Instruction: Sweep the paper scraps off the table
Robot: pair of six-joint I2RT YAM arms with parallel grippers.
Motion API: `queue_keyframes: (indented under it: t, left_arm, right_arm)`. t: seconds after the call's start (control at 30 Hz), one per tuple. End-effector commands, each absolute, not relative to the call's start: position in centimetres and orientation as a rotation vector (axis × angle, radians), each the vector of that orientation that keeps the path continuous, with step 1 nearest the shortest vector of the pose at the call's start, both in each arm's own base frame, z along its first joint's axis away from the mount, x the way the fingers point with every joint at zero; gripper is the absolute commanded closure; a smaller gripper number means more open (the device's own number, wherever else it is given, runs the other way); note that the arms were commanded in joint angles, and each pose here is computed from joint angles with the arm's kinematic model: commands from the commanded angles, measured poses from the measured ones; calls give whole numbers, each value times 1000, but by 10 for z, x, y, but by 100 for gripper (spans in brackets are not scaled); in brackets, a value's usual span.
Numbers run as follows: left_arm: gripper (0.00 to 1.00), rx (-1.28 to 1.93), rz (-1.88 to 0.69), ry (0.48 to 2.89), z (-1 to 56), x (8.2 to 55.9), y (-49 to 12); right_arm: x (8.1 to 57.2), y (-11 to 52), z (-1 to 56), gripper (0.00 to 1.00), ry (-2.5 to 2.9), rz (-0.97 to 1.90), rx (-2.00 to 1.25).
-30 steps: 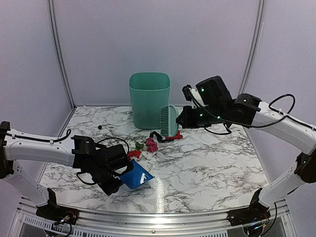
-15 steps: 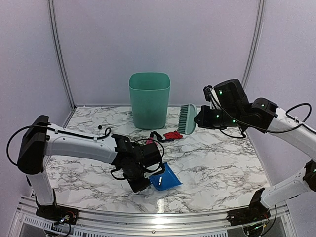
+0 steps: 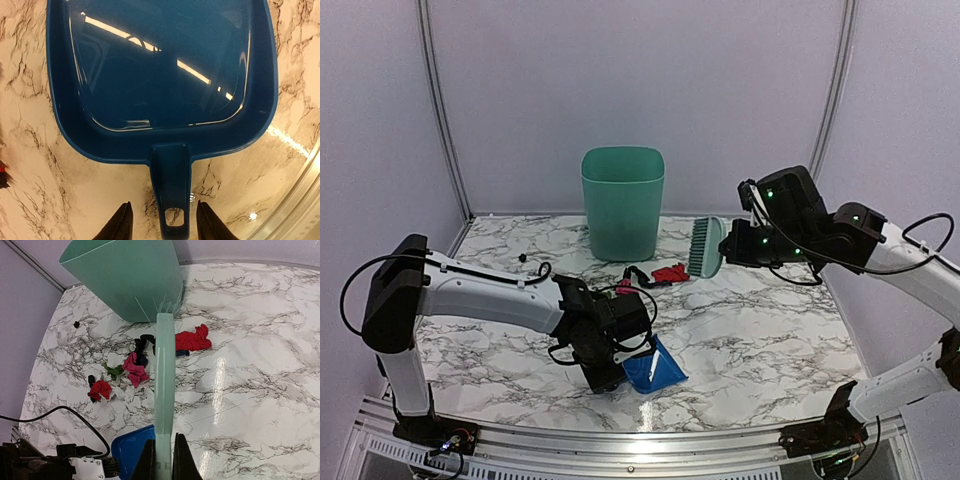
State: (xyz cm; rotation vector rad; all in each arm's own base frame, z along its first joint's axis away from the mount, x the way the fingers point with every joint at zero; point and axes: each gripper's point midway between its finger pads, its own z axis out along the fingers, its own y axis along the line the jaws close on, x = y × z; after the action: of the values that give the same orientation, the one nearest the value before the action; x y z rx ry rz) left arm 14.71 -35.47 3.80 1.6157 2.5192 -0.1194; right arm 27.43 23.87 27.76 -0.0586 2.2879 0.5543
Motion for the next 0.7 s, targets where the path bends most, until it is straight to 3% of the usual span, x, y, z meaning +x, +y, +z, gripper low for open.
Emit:
queue_keyframes:
  t: [0.0, 0.23, 0.43, 0.5, 0.67]
  left_arm:
    - [49, 1551, -202, 2441, 73, 152, -368]
    - [44, 1426, -326, 2252, 113, 155, -355]
    - [39, 1307, -669, 1878, 132, 131, -339]
    - [33, 1245, -709, 1779, 131, 128, -326]
    - [31, 1268, -680, 1769, 104, 122, -309]
  right_arm:
    - [286, 243, 289, 100, 2260, 545, -59]
    - [293, 254, 284, 100, 2268, 554, -95]
    - [300, 262, 279, 100, 2279, 553, -129]
    - [301, 265, 279, 100, 2284, 557, -138]
    - [302, 268, 275, 100, 2296, 560, -148]
